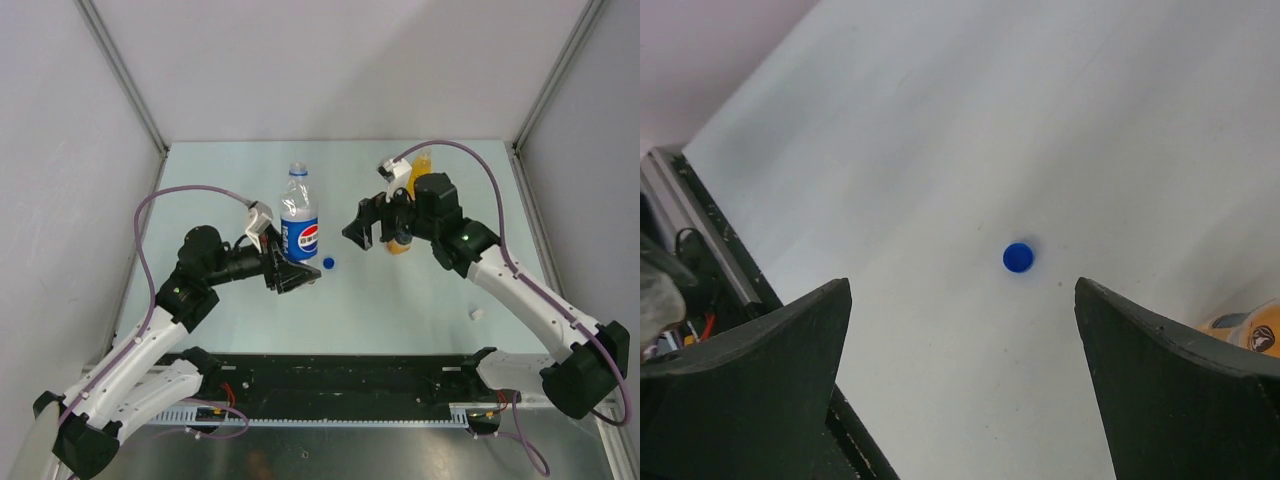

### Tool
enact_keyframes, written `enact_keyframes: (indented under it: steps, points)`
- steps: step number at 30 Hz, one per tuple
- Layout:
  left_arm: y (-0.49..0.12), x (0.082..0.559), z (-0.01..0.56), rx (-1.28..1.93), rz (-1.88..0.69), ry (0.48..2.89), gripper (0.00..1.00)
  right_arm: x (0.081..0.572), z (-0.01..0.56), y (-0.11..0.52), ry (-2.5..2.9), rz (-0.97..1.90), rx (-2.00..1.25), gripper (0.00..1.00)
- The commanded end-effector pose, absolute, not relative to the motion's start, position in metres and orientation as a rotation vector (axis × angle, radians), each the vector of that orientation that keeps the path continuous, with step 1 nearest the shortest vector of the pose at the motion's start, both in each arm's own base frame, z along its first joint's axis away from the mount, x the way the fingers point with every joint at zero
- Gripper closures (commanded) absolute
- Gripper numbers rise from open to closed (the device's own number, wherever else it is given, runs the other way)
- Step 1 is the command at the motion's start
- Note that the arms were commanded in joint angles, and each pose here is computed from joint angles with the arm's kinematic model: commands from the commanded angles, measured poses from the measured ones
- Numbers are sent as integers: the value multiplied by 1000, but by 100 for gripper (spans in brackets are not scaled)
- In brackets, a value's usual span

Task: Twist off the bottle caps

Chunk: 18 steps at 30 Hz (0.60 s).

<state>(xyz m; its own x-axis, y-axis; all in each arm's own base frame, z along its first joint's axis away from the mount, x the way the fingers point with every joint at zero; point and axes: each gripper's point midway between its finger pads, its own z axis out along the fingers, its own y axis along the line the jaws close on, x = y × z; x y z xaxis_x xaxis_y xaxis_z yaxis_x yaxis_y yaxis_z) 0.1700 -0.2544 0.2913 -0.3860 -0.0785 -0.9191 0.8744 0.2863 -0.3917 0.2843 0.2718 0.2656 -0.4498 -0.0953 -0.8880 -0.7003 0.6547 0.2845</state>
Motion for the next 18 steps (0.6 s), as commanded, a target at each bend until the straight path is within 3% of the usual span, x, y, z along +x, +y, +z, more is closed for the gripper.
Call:
enact_keyframes:
  steps: [1,18]
  points:
    - [-255,159,317,815,-1300,1499,100,268,311,273,1783,923,-660,2]
    - [-261,149,304,886,-1372,1500,100,238,393,241,1527,1160,-654,1]
